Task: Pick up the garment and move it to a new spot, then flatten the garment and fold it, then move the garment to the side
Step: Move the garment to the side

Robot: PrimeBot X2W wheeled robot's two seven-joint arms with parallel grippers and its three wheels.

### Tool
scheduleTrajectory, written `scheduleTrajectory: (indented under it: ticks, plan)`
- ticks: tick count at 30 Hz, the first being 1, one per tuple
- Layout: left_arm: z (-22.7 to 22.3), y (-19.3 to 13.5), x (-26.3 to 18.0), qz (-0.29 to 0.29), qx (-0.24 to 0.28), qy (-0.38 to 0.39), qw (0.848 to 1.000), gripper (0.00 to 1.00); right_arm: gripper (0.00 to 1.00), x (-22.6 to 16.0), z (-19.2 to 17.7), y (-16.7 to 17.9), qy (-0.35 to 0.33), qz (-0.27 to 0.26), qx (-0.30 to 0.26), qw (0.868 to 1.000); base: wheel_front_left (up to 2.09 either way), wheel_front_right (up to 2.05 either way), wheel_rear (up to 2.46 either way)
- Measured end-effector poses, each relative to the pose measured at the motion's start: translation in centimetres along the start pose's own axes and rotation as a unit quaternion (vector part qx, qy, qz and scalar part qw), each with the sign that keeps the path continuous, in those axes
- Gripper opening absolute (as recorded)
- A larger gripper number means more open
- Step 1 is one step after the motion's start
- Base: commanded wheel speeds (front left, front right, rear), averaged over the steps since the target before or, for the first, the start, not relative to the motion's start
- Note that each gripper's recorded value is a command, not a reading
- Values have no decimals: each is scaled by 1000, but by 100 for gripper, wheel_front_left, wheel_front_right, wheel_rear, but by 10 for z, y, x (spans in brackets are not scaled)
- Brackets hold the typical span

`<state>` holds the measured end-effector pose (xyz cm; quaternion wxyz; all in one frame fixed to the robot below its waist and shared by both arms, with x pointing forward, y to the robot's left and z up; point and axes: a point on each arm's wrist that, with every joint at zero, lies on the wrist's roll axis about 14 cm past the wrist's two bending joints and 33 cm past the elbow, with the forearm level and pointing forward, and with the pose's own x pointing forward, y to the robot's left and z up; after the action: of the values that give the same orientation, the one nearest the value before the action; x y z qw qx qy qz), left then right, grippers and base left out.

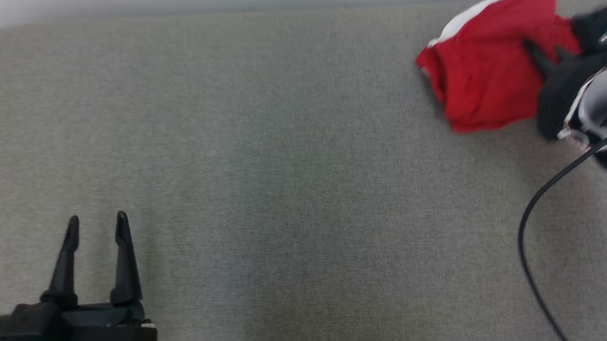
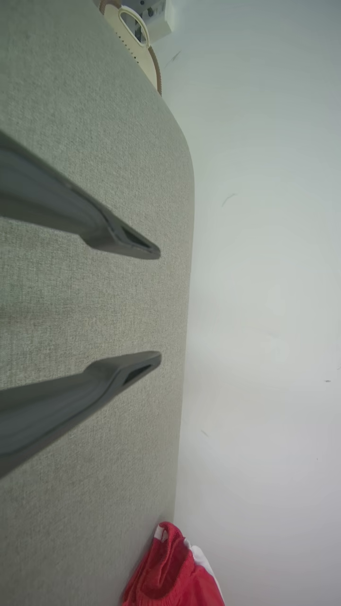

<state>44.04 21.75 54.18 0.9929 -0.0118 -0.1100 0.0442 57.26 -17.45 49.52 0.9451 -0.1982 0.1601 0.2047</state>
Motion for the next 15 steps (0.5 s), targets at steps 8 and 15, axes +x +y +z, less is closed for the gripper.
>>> scheduleTrajectory:
  ticks: [8,15]
  plan:
    - [-15,-7,19,-21,12,-2,1000,100,0,-4,-31,-51,48,-29,-9,998,0,0,0]
    - [-23,-15,29,-38,12,-4,999,100,0,-17,-41,-93,85,-54,-36,994,0,0,0]
